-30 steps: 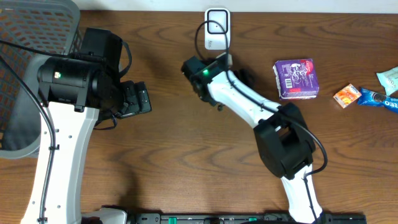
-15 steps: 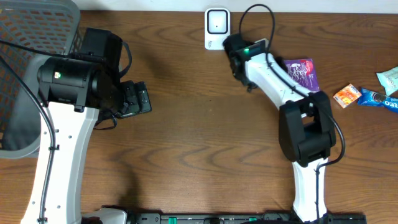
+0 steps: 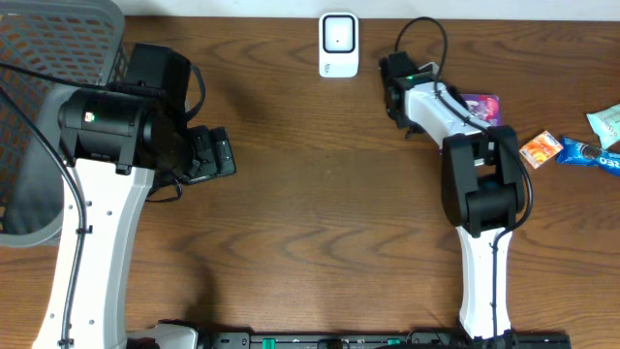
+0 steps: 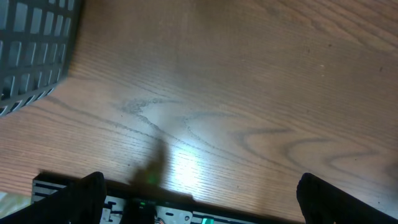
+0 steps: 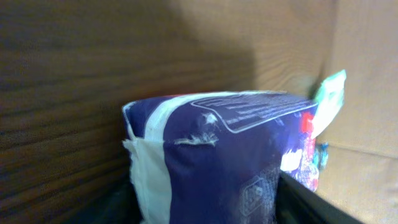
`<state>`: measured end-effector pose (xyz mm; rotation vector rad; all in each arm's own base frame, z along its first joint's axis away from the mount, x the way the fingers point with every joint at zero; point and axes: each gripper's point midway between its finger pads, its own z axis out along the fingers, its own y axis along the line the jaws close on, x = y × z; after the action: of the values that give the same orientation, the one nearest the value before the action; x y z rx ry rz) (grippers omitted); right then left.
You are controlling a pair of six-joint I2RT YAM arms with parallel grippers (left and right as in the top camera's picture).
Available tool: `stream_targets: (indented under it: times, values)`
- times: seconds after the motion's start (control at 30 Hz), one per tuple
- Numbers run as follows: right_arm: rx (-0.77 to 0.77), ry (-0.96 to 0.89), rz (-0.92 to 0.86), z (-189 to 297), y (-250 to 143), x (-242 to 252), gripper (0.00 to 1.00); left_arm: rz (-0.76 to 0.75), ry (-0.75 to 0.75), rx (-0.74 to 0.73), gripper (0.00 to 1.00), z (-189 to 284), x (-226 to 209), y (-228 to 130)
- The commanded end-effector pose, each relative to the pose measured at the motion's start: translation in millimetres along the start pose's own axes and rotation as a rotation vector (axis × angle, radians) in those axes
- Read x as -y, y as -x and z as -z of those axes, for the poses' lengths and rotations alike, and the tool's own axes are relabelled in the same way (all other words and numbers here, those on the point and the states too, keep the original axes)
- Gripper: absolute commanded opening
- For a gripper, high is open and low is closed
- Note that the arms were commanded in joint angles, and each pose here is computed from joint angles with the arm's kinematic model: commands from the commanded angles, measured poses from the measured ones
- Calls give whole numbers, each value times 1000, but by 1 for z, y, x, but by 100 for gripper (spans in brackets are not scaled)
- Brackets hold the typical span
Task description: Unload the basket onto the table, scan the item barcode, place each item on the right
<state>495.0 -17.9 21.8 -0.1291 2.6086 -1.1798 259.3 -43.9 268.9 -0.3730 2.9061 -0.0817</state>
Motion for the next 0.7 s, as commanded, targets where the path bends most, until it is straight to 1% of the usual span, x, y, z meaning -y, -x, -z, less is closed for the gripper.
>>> stream_targets:
  times: [0.0, 0.03, 0.1, 0.13, 0.2, 0.27, 0.47, 0.6, 0.67]
  values:
    - [-59, 98, 51, -19, -16, -28, 47, -11, 16, -3, 98, -2, -3, 1]
    - [-58, 102, 47, -18, -15, -28, 43, -11, 16, -3, 98, -2, -3, 1]
    - [-54, 105, 43, -14, -13, -28, 32, -11, 16, -3, 98, -2, -3, 1]
    - [-51, 107, 45, -10, -12, -29, 27, -11, 16, -3, 98, -2, -3, 1]
    - [-43, 109, 28, 0, -7, -26, 23, -10, 16, -3, 98, -2, -3, 1]
    - [-33, 131, -3, 12, 1, -22, 22, -11, 16, -3, 98, -2, -3, 1]
    - [12, 380, -133, 62, 36, -11, 24, -11, 16, -3, 98, -2, -3, 1]
    - [23, 684, -199, 99, 52, -13, 24, -11, 16, -3, 98, -2, -3, 1]
    - [16, 883, -242, 118, 57, -14, 23, -11, 16, -3, 98, -2, -3, 1]
